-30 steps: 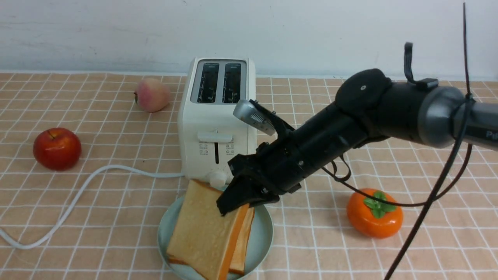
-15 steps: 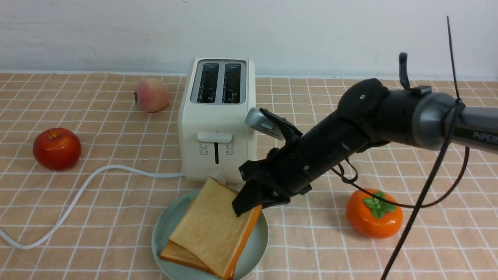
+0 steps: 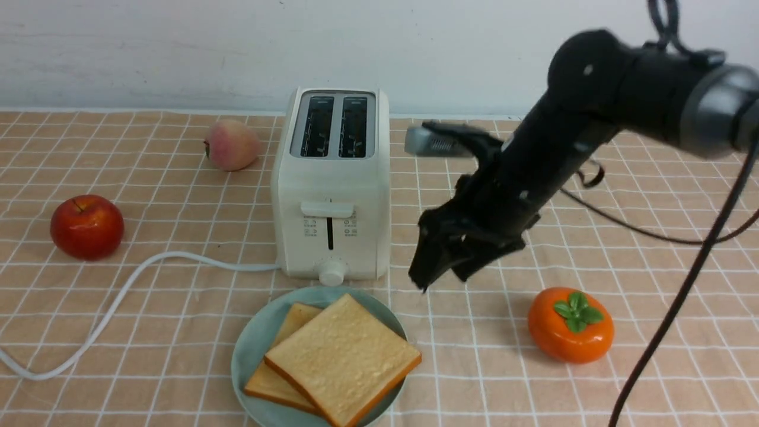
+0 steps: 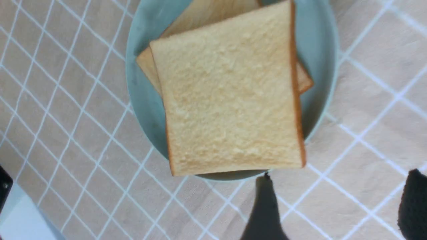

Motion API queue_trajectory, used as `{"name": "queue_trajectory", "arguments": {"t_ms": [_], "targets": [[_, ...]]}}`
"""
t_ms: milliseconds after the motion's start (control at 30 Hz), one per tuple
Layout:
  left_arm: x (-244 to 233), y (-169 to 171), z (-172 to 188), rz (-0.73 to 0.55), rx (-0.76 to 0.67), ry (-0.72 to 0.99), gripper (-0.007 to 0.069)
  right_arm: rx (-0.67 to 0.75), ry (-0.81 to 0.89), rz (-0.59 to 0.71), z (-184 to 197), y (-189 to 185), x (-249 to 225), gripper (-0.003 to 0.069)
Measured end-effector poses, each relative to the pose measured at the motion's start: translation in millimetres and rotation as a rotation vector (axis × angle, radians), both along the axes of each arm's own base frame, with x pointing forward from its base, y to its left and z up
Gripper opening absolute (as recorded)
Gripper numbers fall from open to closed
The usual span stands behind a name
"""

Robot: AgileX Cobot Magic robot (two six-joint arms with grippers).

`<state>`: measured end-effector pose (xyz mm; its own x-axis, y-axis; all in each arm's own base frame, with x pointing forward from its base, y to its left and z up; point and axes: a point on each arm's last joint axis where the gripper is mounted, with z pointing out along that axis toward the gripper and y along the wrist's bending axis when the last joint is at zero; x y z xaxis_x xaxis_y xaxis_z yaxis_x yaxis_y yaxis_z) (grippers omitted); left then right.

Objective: Take toasted bread from bread machine on light coffee tablecloth place on plate.

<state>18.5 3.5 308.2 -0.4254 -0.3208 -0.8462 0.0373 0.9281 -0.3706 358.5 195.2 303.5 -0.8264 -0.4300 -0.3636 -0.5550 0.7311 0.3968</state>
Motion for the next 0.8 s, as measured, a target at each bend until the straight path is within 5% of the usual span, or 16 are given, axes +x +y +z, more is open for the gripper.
{"name": "queue_trajectory", "arguments": {"t_ms": [100,200,267,533,733,800], "targets": [[2,-3,8,-0.022,-0.045,-0.086,-0.0014,-0.001,-0.064,-0.084,40,-13,-11,0.0323],[4,-6,18,-0.052,-0.096,-0.192,-0.0014,0.021,-0.185,-0.128,91,-31,-41,0.0070],[5,-7,22,-0.047,-0.107,-0.236,-0.0014,0.031,-0.271,-0.148,123,-44,-66,0.0004],[27,-15,27,-0.063,-0.131,-0.306,-0.0014,0.063,-0.679,-0.331,210,-118,-197,-0.0016],[52,-25,26,-0.078,-0.154,-0.346,-0.0014,0.133,-0.973,-0.547,193,-173,-283,-0.0011],[60,-28,26,-0.080,-0.155,-0.347,-0.0014,0.191,-1.109,-0.632,161,-190,-310,-0.0009]]}}
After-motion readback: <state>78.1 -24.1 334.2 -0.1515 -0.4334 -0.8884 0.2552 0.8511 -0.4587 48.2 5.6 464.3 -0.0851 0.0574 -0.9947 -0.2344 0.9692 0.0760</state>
